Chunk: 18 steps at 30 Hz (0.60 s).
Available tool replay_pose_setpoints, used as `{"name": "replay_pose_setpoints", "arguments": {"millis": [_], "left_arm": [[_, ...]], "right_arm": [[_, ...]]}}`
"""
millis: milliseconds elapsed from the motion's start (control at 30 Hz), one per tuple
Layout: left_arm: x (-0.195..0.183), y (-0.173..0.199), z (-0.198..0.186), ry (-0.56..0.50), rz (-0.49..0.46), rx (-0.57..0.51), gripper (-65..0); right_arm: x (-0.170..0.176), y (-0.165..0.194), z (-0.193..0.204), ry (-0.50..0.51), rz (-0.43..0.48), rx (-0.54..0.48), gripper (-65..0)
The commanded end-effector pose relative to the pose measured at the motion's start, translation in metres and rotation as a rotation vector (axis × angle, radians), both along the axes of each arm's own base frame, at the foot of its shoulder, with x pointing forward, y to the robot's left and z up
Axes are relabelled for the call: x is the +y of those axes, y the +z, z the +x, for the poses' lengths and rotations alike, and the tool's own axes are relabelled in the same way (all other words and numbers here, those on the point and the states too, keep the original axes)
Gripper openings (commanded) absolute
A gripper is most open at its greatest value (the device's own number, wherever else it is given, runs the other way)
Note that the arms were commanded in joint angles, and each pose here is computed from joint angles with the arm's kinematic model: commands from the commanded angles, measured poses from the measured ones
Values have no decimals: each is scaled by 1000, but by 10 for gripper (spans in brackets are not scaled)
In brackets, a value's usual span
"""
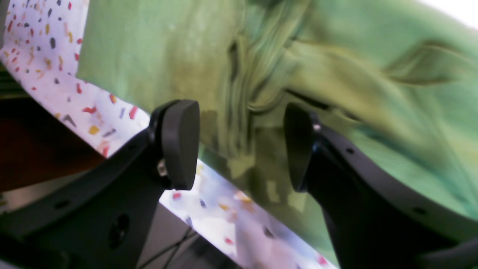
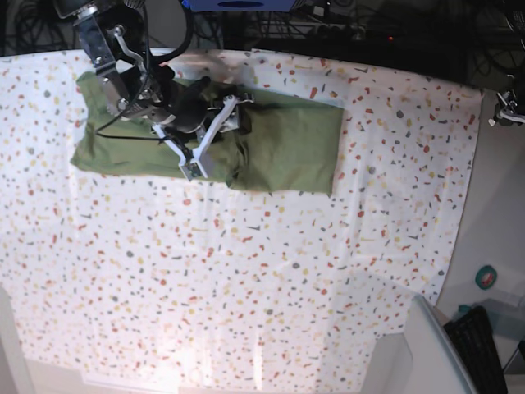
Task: Layout the t-shirt on the table in an organized manner, then fold the t-shirt properly
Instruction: 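Release the strip and press the folded end flat with the right gripper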
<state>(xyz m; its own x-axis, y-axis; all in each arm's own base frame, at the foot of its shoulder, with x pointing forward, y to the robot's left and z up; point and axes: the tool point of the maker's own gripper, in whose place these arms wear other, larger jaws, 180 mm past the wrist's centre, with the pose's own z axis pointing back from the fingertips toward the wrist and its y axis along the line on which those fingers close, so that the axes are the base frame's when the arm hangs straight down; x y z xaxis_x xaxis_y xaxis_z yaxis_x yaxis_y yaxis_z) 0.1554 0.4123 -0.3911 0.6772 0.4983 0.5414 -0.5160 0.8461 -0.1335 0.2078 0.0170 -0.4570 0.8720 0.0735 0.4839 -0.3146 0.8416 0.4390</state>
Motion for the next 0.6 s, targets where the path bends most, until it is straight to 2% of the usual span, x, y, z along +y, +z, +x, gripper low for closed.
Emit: {"name": "replay_pose_setpoints", "arguments": {"millis": [0,133,167,300,467,567], "left_arm": [[8,11,6,-8,30,-23,-650],[11,10,3,-9,50,-4,-650],[14,9,1,-10,72,15,-650],[20,1,-11,-11,152,92,-650],[26,-2,-11,-5,206,100,-650],[27,-4,-12,1,200,99,-650]], "right_arm": [[3,6,9,-5,18,-28,-309],[2,-3,3,-4,11,-1,-320],[3,-2,3,-3,14,-4,-356],[3,-1,3,0,17,-5,-650],[13,2,-7,-16,69,25,-650],[17,11,-15,-17,98,20,-650]]}}
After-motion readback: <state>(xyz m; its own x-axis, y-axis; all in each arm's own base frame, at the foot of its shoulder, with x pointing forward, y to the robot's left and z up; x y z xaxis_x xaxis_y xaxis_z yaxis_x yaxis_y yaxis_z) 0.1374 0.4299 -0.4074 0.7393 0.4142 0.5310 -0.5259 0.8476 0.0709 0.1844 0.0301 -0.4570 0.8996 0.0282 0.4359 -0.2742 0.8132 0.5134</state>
